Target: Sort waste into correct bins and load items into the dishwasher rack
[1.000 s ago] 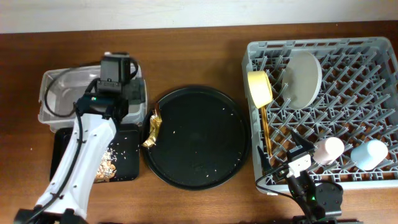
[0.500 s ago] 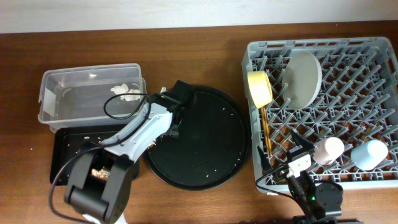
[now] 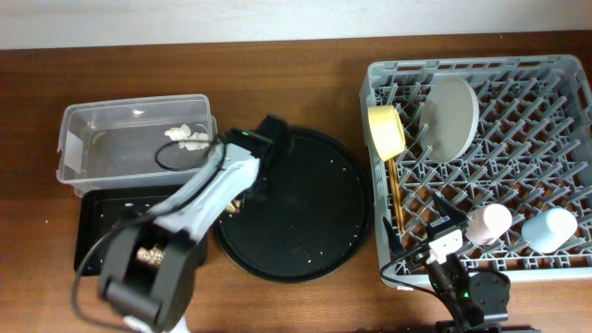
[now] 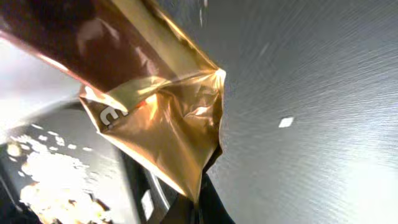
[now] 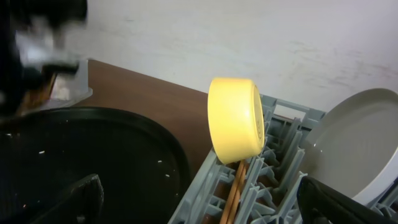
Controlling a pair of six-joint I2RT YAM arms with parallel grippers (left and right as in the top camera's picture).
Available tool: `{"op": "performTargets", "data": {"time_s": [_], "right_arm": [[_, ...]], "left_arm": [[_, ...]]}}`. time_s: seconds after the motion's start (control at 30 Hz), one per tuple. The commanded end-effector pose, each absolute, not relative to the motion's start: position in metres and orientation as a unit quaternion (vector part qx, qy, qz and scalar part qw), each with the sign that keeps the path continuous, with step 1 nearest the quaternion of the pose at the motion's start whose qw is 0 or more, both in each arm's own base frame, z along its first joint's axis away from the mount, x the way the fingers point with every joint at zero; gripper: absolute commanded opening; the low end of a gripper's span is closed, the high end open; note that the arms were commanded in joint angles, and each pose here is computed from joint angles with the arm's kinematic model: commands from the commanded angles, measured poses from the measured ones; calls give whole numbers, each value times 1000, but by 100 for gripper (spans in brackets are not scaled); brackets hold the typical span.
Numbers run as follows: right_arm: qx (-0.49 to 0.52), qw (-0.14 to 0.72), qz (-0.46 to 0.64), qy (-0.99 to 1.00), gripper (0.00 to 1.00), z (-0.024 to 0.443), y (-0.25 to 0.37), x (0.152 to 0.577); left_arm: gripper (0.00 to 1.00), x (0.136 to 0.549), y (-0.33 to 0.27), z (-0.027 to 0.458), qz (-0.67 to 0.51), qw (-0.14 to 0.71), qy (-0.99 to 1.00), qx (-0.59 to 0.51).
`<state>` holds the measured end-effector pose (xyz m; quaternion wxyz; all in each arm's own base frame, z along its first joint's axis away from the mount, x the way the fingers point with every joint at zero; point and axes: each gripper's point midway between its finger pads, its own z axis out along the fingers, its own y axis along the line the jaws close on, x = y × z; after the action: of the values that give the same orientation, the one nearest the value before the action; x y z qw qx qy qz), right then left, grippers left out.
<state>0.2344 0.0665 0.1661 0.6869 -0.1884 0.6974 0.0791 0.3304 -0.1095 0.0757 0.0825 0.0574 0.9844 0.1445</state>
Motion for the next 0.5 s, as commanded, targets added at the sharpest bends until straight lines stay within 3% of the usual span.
{"op": "performTargets", "data": {"time_s": [0.0,0.1,0.23,0.27,0.33,0.37,0.4,0.43,0.47], "right_arm": [[-187,686,78,699,98,163,66,235],[-187,686,78,699,98,163,66,235],[-187,686,78,699,98,163,66,235],[-187,686,78,699,98,163,66,235],[-187,686,78,699,98,163,66,235],[-187,686,78,699,98,163,66,235],[-187,686,78,699,98,163,66,235],[-187,686,78,699,98,163,66,235],[-187,686,78,699,98,163,66,235]], "left_arm": [[0,353,-110,171,97,217,971,30],[0,373,-69,201,125,279,952,-32],[1,420,-7,169,121,287,935,-170],[26,434,-1,153,98,282,937,-184],[31,442,5,144,78,277,938,-195],[52,442,6,149,72,279,937,-197],[80,438,5,161,68,284,936,-196],[99,436,3,171,60,289,935,-196],[99,432,-1,185,45,296,934,-193]]}}
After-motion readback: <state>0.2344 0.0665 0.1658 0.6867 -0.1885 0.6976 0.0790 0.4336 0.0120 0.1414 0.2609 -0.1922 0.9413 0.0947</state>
